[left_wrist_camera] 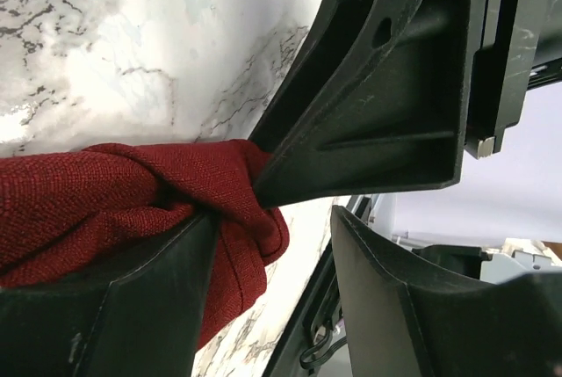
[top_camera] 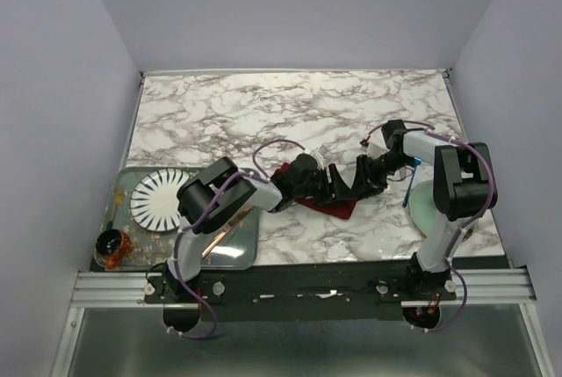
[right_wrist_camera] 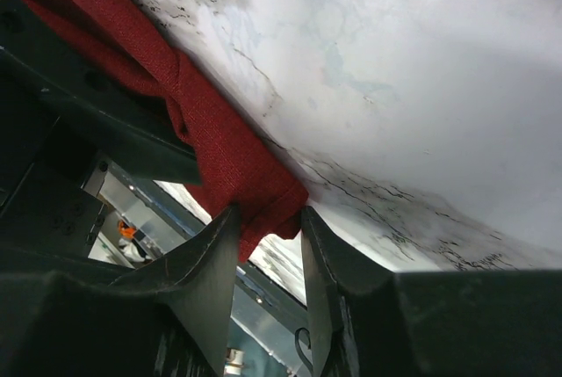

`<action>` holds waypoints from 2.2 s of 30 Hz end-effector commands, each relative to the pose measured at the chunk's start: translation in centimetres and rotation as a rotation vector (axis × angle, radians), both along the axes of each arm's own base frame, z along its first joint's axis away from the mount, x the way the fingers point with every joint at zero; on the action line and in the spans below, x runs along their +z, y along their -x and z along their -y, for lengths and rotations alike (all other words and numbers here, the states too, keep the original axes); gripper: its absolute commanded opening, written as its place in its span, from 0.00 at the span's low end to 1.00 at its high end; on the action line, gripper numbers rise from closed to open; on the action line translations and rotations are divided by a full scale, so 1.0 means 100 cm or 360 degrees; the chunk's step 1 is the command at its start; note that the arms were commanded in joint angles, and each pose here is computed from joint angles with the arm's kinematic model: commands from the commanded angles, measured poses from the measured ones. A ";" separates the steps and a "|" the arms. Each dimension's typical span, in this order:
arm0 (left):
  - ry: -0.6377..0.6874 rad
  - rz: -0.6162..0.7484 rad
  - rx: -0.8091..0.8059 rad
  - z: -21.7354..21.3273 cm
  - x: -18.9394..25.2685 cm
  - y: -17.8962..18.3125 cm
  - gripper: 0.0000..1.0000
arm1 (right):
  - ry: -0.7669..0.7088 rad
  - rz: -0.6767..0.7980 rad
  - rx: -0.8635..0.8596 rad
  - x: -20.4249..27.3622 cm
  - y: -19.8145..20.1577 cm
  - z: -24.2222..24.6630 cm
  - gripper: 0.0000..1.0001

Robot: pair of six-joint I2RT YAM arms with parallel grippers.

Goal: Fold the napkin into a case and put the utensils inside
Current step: Smooth out the smaller rectangle-folded napkin at the center of the board.

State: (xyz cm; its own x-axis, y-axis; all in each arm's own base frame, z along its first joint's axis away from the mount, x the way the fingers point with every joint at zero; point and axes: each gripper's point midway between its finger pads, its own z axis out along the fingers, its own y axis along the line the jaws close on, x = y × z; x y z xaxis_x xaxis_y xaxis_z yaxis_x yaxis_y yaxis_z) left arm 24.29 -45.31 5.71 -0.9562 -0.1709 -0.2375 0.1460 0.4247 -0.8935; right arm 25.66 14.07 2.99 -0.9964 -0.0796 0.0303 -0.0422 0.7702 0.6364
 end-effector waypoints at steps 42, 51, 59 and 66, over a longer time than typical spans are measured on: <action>0.0015 -0.0014 0.0005 -0.004 0.013 0.003 0.68 | -0.0057 -0.0017 0.0010 0.005 0.003 -0.005 0.43; 0.0042 -0.0022 -0.0011 0.001 0.015 0.003 0.68 | -0.0064 -0.0018 0.0011 0.006 0.004 -0.006 0.43; 0.0066 -0.0017 -0.0025 0.004 0.017 0.004 0.68 | -0.0074 -0.0018 0.0013 0.006 0.005 -0.006 0.43; 0.0068 -0.0021 -0.0018 0.010 0.011 -0.002 0.68 | -0.0080 -0.0029 0.0015 0.005 0.006 -0.007 0.43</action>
State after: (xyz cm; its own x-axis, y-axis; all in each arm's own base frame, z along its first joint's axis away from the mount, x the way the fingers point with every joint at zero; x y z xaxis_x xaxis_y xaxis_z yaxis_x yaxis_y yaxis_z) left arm 24.24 -45.18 6.50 -0.9598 -0.1823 -0.2136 0.1222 0.4137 -0.9022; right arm 25.64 14.27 3.16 -0.9963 -0.0805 0.0302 -0.0418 0.7602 0.6484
